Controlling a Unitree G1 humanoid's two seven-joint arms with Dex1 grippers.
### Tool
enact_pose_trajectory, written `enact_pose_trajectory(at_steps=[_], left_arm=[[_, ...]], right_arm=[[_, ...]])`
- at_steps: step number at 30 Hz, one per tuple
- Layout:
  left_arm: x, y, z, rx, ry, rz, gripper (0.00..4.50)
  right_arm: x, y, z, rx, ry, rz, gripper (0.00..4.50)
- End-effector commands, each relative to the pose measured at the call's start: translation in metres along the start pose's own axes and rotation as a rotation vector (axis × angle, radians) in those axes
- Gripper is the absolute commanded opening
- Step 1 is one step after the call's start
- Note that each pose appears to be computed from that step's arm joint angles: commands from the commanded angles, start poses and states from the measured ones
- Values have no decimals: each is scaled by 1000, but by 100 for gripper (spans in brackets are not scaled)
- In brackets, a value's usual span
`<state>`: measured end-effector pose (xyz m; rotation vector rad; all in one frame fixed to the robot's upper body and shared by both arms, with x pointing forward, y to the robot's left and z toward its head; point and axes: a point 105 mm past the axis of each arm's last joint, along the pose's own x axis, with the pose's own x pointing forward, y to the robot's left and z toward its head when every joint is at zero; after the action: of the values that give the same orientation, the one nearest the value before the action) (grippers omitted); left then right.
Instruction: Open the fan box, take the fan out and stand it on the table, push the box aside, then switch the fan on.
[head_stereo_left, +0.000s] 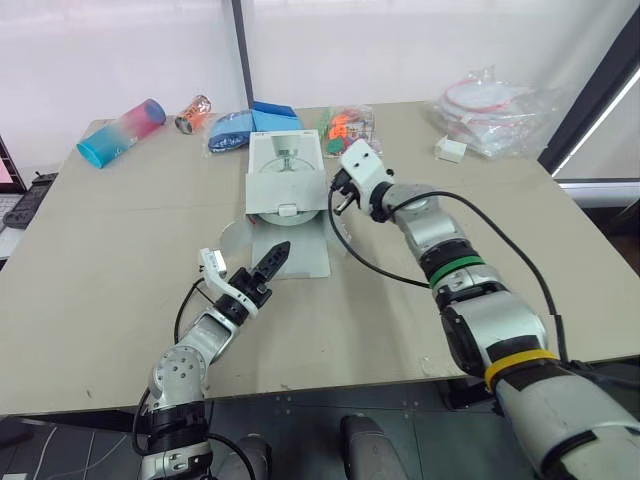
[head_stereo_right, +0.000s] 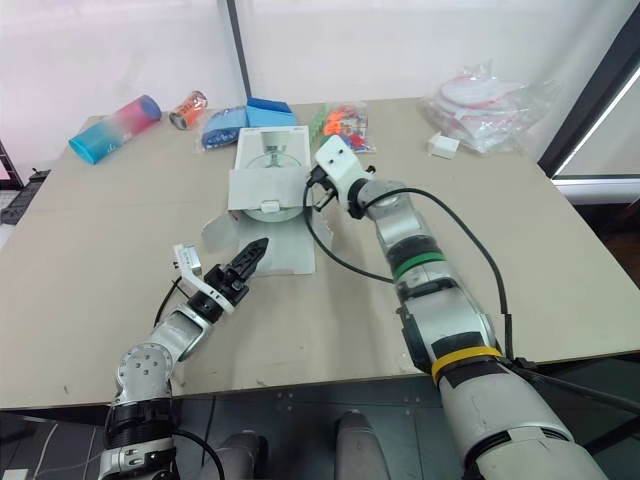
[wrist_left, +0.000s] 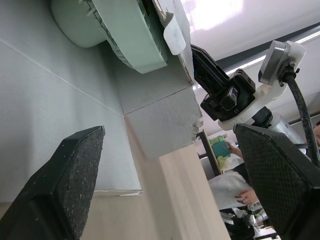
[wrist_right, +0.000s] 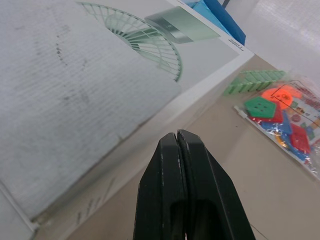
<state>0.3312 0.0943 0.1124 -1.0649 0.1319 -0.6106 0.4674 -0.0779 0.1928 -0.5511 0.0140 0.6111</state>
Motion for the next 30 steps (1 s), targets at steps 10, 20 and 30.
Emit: enact_pose_trajectory(at_steps=[10, 20, 30], left_arm=[[0, -8, 10, 17, -22, -22, 440], [3, -8, 12, 32, -16, -19, 440], [23, -6, 2, 5, 10, -2, 440]], right_arm=[[-1, 16, 48, 103, -180, 92, 0], [12, 37, 23, 68, -82, 115, 0], [11, 27, 22, 54, -78, 84, 0]])
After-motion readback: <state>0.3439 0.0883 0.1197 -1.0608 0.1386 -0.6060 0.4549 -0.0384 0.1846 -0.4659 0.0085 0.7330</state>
